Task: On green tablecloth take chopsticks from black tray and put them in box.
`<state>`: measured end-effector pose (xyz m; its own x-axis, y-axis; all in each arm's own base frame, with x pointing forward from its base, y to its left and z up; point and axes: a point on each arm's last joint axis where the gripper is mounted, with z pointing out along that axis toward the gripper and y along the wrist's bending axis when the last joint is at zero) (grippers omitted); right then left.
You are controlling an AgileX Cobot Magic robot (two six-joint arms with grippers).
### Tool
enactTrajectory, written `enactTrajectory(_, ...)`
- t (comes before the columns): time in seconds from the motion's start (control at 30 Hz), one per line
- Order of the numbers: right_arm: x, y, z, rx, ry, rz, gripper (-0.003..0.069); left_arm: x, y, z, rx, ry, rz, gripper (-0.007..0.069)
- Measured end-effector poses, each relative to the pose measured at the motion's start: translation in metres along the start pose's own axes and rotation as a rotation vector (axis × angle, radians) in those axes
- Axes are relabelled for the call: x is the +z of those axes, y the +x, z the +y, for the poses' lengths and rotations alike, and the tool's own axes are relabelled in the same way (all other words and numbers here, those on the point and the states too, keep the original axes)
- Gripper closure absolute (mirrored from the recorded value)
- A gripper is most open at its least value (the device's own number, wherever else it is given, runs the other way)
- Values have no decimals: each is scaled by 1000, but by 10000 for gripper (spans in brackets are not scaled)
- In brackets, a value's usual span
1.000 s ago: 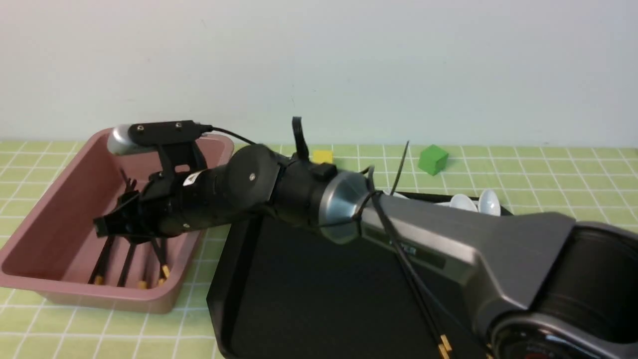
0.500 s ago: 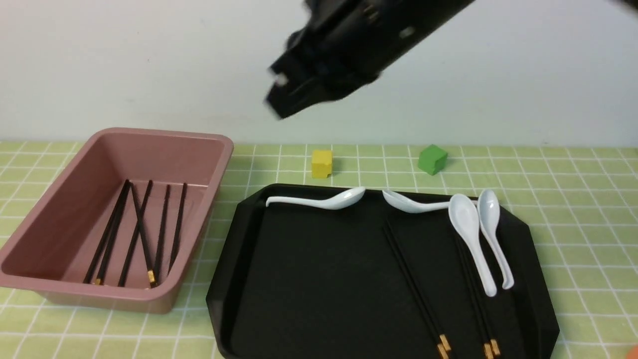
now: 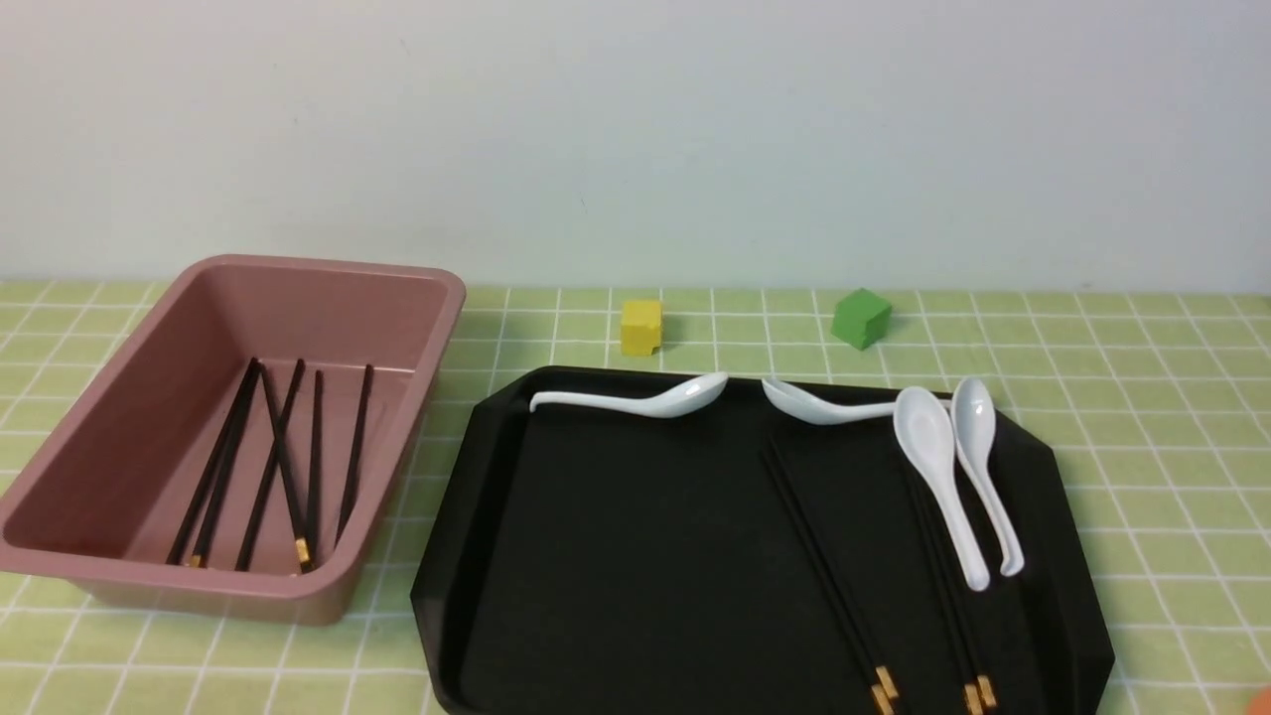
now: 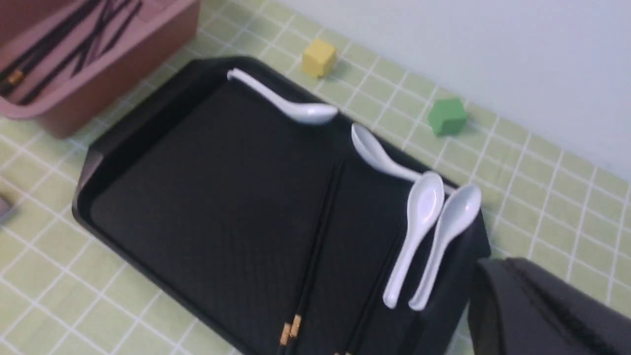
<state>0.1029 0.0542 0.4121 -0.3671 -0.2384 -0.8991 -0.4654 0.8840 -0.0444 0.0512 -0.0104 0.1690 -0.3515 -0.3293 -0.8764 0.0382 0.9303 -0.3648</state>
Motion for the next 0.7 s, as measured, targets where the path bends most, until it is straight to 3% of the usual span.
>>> enactTrajectory(0.13,-3,76,4,68,-33,-244,659,0,0,0,0,0,0,475)
enactTrajectory(0.17,3,113,6,110,-49,-322,659,0,0,0,0,0,0,473)
enactTrajectory(0.27,3,150,7,159,-65,-409,657,0,0,0,0,0,0,469)
enactTrajectory(0.43,-8,166,6,155,-57,-482,654,0,0,0,0,0,0,462)
enactTrajectory(0.7,-6,170,5,148,-44,-437,650,0,0,0,0,0,0,459)
